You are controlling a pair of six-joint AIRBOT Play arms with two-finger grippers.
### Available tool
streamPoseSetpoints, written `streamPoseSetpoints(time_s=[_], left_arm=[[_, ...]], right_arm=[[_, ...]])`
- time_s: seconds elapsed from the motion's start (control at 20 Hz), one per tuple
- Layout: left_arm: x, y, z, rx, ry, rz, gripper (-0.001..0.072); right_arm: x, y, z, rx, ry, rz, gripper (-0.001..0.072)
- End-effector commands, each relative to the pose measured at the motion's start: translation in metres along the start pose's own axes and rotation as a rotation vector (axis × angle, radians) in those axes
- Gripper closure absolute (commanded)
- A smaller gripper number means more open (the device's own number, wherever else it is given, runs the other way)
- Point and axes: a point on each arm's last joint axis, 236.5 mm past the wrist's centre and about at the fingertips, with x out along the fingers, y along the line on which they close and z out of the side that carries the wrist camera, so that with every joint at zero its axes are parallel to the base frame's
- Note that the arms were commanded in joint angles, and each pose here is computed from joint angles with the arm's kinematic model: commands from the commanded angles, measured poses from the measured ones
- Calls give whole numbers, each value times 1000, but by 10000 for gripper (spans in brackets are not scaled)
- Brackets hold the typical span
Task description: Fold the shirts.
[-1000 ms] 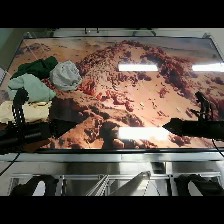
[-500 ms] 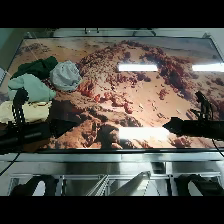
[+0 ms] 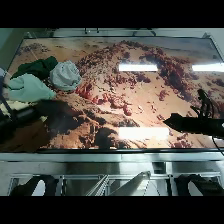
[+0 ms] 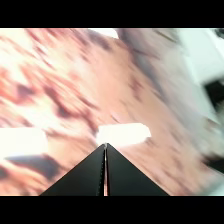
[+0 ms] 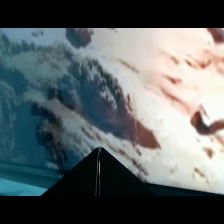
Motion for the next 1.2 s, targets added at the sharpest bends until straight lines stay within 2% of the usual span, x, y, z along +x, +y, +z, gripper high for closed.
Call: streamPoseSetpoints(time_s=[0.0, 0.05, 0.1, 0.2, 0.25, 0.3, 0.35, 0.5, 0.75, 0.85, 0.9, 0.95, 1.0, 1.05, 1.15], left_arm=[[-13, 73, 81, 133, -93, 293, 707], [-8, 89, 96, 106, -86, 308, 706], [0, 109, 110, 75, -75, 321, 707], [24, 152, 128, 8, -44, 333, 707], [42, 173, 131, -18, -14, 333, 682], [62, 189, 129, -34, 27, 322, 366], [84, 205, 127, -45, 65, 312, -13], [147, 242, 117, -10, 179, 296, -12], [197, 305, 110, 44, 292, 471, -12], [208, 310, 97, 46, 359, 478, -10], [210, 306, 91, 42, 399, 460, 46], [210, 298, 88, 32, 436, 437, 252], [210, 282, 88, 24, 464, 399, 591], [208, 264, 95, 16, 471, 360, 705], [209, 208, 116, -10, 423, 221, 688]], right_arm=[[6, -11, 33, 17, -119, -28, 586], [10, -15, 40, 27, -139, -38, 393], [14, -20, 47, 38, -157, -49, 321], [23, -32, 58, 61, -182, -73, 323], [27, -36, 61, 69, -191, -82, 322], [30, -40, 66, 77, -204, -91, 322], [32, -44, 70, 82, -217, -98, 322], [33, -49, 79, 87, -250, -110, 323], [33, -49, 79, 87, -252, -111, 323], [33, -49, 79, 88, -253, -110, 323], [33, -49, 79, 87, -252, -111, 325], [33, -49, 79, 87, -252, -111, 332], [33, -49, 79, 87, -252, -111, 332], [33, -49, 79, 87, -252, -111, 363], [33, -49, 79, 83, -252, -111, 485]])
